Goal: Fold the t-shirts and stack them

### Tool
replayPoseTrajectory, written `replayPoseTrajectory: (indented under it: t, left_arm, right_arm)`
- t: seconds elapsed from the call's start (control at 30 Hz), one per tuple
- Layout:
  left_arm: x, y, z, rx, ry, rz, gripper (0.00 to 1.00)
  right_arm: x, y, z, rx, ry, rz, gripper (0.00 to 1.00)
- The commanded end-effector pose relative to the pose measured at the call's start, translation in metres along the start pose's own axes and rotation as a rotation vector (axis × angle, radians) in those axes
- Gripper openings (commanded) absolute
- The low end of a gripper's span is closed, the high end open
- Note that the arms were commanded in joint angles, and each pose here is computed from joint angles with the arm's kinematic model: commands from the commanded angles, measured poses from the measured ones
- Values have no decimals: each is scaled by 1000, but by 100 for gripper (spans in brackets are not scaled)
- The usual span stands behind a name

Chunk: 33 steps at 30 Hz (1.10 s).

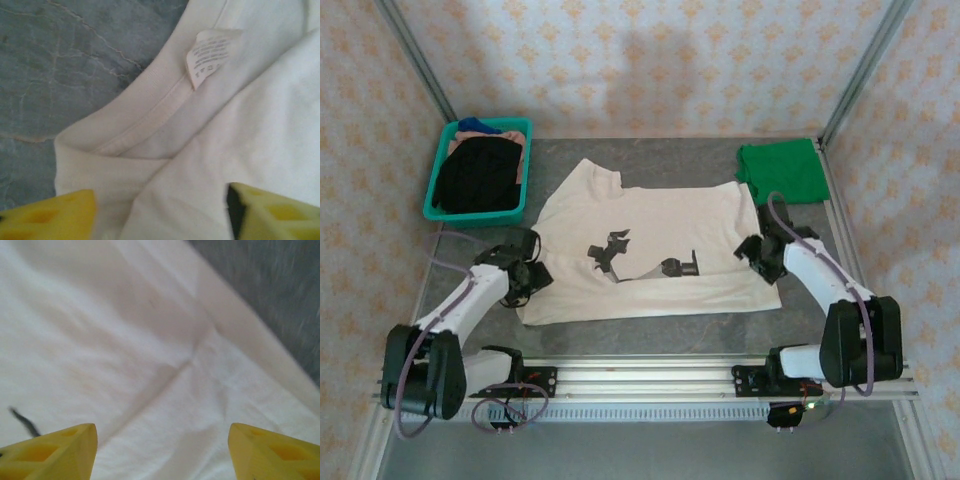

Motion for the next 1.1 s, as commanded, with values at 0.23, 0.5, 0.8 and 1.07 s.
replayPoseTrajectory:
  t: [0.23,0.5,0.8,1.07]
  left_arm:
    - [62,-68,-105,-206,190,-171,83]
    - [125,-11,-225,-112,329,-159,77]
    - [185,70,-296,-31,270,-191,69]
    - [199,109,-296,-4,114,-321,67]
  right_arm:
    - [116,25,60,-96,-173,-141,62]
    - [163,70,97,-35,-199,-104,61]
    - [164,102,100,-16,-199,-58,59]
    - [159,113,87,-87,-258,-81,59]
Point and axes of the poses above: each hand's point on the last joint's axis, 136 mm out from that joint toward the fingers, its own y axis out along the fingers, its own z axis along the line the jaws close on, x = y × z, the point moved 10 cm from there along -y, back along the fingers, and after that the axes turned 9 degrees about -y, right-handed, at the moved point
